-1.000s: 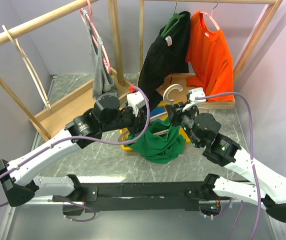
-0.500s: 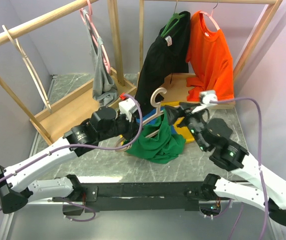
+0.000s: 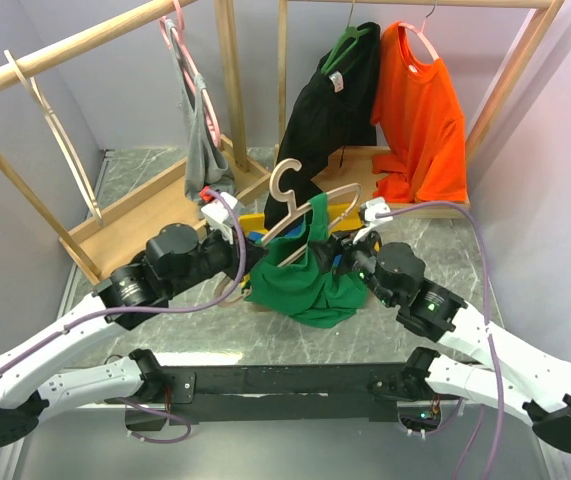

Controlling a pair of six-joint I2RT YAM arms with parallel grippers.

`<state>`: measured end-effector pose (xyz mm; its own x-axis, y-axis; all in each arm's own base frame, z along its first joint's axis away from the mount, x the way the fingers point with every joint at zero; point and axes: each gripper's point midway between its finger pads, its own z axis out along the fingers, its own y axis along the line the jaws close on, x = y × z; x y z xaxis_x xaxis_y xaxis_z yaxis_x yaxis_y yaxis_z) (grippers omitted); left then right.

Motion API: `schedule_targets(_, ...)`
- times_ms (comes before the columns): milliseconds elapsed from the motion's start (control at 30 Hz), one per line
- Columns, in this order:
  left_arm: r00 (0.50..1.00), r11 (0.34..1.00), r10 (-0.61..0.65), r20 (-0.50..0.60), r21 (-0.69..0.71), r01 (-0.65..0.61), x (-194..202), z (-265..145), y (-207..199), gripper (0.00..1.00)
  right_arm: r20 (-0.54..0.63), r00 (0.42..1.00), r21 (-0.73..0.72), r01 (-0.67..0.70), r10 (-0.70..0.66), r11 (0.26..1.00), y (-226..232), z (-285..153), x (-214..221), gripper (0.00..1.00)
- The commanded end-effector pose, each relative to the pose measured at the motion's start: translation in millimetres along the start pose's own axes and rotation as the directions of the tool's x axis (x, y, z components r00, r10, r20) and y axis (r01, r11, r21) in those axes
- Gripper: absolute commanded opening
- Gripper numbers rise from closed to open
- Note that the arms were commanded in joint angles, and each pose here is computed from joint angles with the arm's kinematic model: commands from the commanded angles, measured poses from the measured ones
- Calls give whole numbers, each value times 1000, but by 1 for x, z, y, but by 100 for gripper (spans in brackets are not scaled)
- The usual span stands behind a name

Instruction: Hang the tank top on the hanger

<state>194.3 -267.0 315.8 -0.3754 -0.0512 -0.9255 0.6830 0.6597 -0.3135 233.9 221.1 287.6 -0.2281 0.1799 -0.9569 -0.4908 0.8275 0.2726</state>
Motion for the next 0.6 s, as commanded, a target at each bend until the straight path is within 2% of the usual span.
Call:
schedule_targets(0,993,1000,-25,115,10,24,-35,-16,-7,1,11,999,-81,-39,40,996,9,5,-7,69)
schedule_targets(267,985,1000,-12,172,11,10,-61,-35,-11,1,-26,999,-77,-43,41,996,2,12,4,77)
schedule_targets(467,983,1000,7,186,28,-13,-76,-40,-18,1,10,999,-92,-41,42,995,6,20,-14,64)
schedule_targets(567,982,999,15,190,25,-20,-81,-42,-18,1,40,998,-85,-36,39,996,6,24,-32,51)
